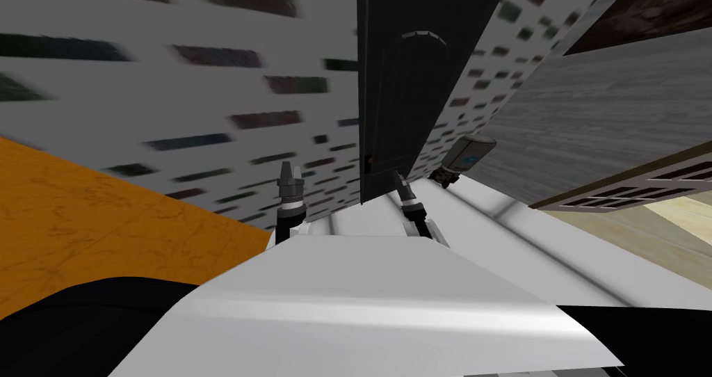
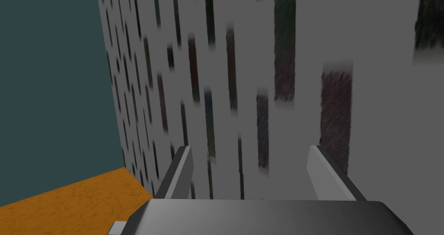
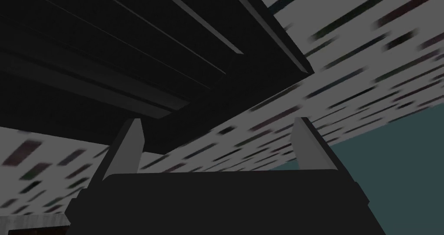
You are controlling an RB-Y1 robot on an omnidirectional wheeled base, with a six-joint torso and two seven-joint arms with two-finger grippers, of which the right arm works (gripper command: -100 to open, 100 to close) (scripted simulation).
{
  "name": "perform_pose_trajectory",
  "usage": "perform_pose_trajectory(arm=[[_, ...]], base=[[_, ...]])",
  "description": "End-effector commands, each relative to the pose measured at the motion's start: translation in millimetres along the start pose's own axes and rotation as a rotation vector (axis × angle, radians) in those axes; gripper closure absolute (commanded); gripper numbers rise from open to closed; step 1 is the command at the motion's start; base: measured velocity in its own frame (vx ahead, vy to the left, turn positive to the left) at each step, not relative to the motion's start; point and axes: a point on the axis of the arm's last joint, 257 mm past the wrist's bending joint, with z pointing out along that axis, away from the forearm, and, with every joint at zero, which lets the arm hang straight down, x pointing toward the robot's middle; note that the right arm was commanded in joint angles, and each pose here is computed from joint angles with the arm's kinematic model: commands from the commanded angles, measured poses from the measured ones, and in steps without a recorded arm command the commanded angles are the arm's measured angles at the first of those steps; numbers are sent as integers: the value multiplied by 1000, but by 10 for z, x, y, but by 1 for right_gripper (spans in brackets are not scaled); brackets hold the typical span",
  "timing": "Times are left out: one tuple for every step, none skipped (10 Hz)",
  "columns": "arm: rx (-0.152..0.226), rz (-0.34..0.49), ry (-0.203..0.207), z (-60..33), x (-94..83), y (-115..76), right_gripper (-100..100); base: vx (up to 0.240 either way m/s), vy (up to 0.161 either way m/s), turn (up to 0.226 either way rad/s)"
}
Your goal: Pull the door open
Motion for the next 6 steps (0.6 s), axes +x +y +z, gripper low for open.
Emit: perform_pose_trajectory(arm=[[13,-55,31,-12,114,-98,-100],[19,-88,50,-13,180,-165,-100],[26,-121,69,-14,245,-232,-100],[32,-154,89,-17,309,-299,-100],[37,-187,108,-22,372,-367,-100],[43,-220,128,-27,433,-434,-100]], base=[[102,0,26],[108,2,32],[107,-11,32],[102,-11,32],[103,7,32],[95,4,21]])
